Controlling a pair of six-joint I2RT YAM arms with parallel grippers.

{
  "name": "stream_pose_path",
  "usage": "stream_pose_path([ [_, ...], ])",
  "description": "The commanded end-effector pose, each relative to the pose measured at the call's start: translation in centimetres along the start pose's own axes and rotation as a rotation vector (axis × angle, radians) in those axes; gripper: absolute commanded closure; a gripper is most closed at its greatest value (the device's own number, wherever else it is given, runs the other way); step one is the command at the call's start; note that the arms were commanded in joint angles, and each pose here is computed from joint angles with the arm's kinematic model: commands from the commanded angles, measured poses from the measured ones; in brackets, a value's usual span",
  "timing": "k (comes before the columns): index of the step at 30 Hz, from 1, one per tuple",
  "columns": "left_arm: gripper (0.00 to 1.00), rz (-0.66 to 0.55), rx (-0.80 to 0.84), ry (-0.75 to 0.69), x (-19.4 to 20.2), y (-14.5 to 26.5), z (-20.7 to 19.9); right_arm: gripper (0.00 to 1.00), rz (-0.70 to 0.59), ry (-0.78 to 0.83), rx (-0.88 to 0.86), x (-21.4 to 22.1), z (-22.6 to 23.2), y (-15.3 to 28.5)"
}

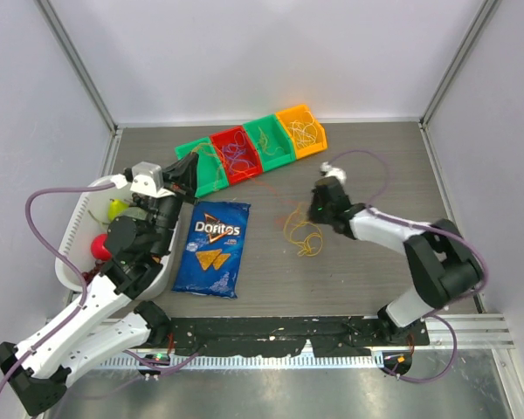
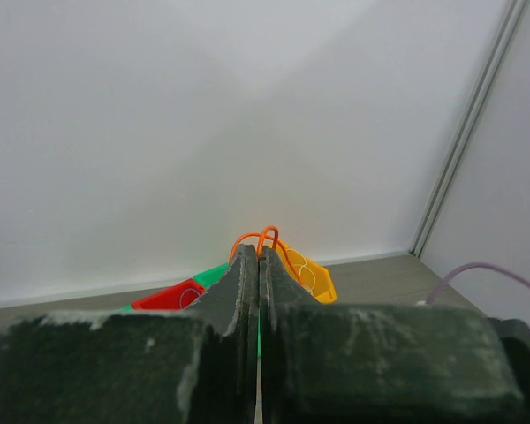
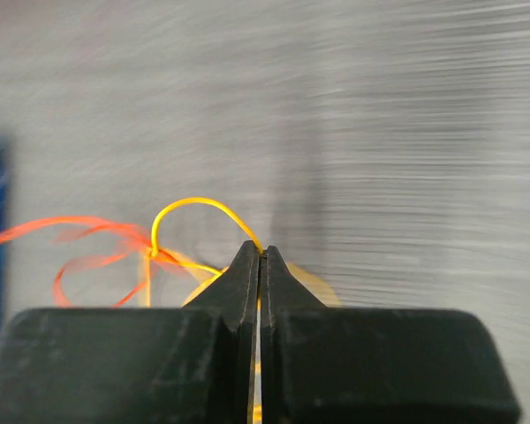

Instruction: Untangle the cables

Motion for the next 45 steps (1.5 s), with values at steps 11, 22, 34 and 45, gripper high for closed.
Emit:
stream_pose_path([
  [11, 1.0, -0.058, -0.025, 0.067, -1.5, -0.1, 0.0, 0.99, -0.16, -0.452, 1.059, -2.7, -23.4, 10.5],
  [22, 1.0, -0.118, -0.119, 0.045, -2.9, 0.8, 1.5, 0.99, -0.165, -0.538, 1.137, -2.1, -27.2, 10.8],
  [34, 1.0, -0.18, -0.096, 0.061, -5.3, 2.0, 1.7, 0.99, -0.167, -0.547, 1.199, -2.7, -28.5, 12.3],
  [45, 1.0, -0.084, 0.063, 0.12, -3.3, 0.6, -0.9, 0.67, -0.198, -0.482, 0.927, -5.3, -25.4, 12.4],
])
Point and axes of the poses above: each gripper's point midway between its finger pads, its own y axis back along the fingers, its own z axis along the line the jaws close on, x = y × z, the point moved 7 cm from there along y, back along the fingers, and after that the axes turned 3 degrees about y, right-handed, at the moved point
